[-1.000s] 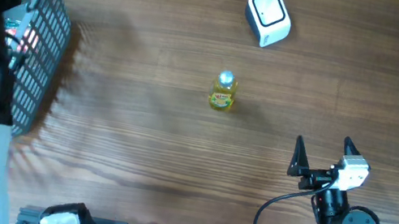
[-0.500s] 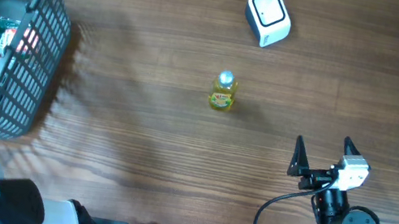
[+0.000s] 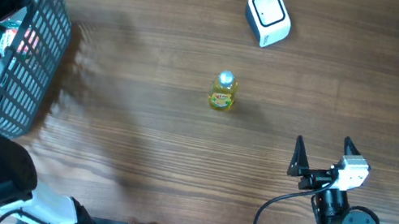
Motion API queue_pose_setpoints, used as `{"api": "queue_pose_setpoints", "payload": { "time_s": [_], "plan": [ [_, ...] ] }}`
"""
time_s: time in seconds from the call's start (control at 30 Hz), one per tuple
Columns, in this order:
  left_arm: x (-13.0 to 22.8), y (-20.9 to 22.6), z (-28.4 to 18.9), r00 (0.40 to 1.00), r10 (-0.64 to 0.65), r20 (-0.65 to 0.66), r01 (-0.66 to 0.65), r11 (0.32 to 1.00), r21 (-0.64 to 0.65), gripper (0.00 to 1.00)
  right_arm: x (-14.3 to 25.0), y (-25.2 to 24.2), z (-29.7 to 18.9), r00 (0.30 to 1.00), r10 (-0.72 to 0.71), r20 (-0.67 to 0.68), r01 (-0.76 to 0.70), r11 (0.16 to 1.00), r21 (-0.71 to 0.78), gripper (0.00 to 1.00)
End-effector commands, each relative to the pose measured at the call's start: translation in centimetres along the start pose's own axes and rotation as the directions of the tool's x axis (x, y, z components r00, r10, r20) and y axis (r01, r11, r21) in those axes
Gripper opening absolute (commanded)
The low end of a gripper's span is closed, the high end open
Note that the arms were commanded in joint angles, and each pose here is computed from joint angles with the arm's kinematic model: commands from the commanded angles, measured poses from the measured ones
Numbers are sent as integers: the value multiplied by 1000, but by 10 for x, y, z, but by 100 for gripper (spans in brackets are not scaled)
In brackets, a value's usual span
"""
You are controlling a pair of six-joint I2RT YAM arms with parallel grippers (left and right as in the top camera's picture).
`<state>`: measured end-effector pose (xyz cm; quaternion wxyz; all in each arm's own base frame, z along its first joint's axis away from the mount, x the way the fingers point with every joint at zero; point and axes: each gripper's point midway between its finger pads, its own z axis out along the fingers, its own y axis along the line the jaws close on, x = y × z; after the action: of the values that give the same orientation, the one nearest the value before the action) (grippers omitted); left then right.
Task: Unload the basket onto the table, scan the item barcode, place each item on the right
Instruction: 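Move the left gripper back into the grey basket, then grasp the green-lidded jar in the basket with the left gripper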
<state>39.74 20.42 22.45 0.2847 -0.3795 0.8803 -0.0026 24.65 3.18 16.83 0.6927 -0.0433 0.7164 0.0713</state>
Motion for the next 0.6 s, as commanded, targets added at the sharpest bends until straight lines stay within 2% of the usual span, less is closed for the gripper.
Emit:
{"api": "queue_pose_setpoints", "payload": {
  "time_s": [0.0, 0.23, 0.37, 0.5, 0.57],
  "plan": [
    [5, 11, 24, 998, 42, -56, -44, 998, -37, 100, -1, 2, 0, 1000, -13, 6, 13, 1000, -11, 100],
    [26, 25, 68, 985, 34, -171, -48, 996, -79, 100, -1, 2, 0, 1000, -12, 6, 12, 1000, -11, 100],
    [30, 25, 75, 975, 102, -199, -116, 991, -60, 100, -1, 2, 0, 1000, -12, 6, 12, 1000, -11, 100],
    [32, 23, 76, 962, 179, -208, -190, 981, -33, 94, -1, 2, 0, 1000, -12, 6, 12, 1000, -11, 100],
    [33, 24, 76, 961, 179, -211, -190, 981, -32, 95, -1, 2, 0, 1000, -12, 6, 12, 1000, -11, 100]
  ]
}}
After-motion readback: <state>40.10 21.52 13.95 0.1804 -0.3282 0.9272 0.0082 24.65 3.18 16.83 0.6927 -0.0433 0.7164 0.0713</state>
